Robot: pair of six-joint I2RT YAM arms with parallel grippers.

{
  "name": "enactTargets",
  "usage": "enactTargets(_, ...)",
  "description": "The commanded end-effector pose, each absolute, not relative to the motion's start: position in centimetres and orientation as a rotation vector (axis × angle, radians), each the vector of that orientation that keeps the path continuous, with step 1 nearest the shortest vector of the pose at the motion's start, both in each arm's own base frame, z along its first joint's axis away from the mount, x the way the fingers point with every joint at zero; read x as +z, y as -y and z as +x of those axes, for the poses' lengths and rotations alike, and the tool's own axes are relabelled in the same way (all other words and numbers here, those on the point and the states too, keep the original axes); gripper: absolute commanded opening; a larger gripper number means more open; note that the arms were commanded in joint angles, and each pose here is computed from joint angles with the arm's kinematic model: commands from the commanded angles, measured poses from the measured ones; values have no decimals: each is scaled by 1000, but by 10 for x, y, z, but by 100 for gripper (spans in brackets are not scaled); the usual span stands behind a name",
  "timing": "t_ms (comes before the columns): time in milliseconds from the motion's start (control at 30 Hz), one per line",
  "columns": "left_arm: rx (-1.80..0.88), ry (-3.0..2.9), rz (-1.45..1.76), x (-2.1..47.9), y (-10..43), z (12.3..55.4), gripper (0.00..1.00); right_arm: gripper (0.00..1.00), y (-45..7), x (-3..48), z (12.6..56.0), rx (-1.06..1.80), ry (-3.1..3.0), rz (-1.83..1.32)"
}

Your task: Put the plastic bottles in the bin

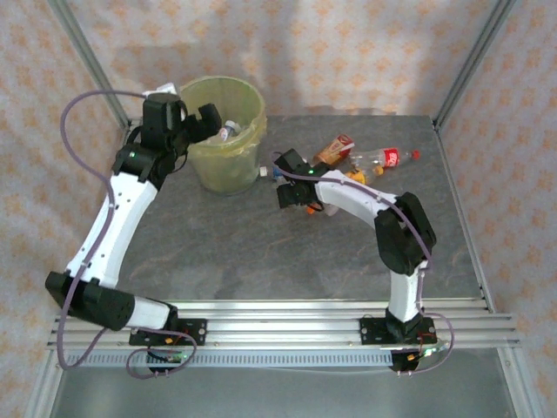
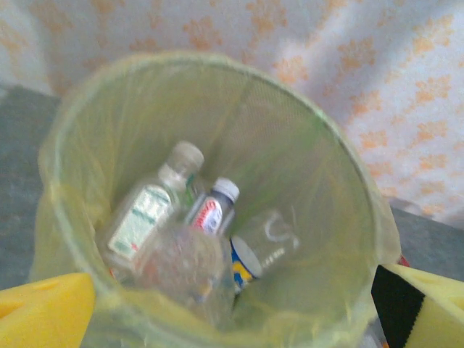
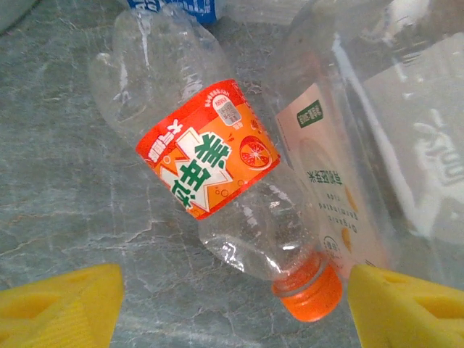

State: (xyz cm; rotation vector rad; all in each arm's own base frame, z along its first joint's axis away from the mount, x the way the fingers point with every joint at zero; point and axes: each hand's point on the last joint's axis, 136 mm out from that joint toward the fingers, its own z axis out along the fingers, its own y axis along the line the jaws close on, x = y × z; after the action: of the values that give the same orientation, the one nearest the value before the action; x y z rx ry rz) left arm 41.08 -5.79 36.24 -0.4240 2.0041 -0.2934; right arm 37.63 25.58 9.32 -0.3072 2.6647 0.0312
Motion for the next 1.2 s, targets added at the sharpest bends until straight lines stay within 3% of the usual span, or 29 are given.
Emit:
enactTargets(0, -459, -1974, -481, 359, 68, 398, 100, 82, -250, 89, 382, -41, -2674, -336)
enactTargets(233, -520, -1991, -550, 333, 66, 365, 100, 82, -251, 71, 388, -83, -2688, -354)
enactTargets(667, -443, -1948, -600, 335, 44, 333, 100, 81, -256, 51, 390, -84, -2715, -388)
enactTargets(1167, -452, -1942, -606, 334, 44, 333, 100, 66, -266, 31, 375, 43, -2775, -395)
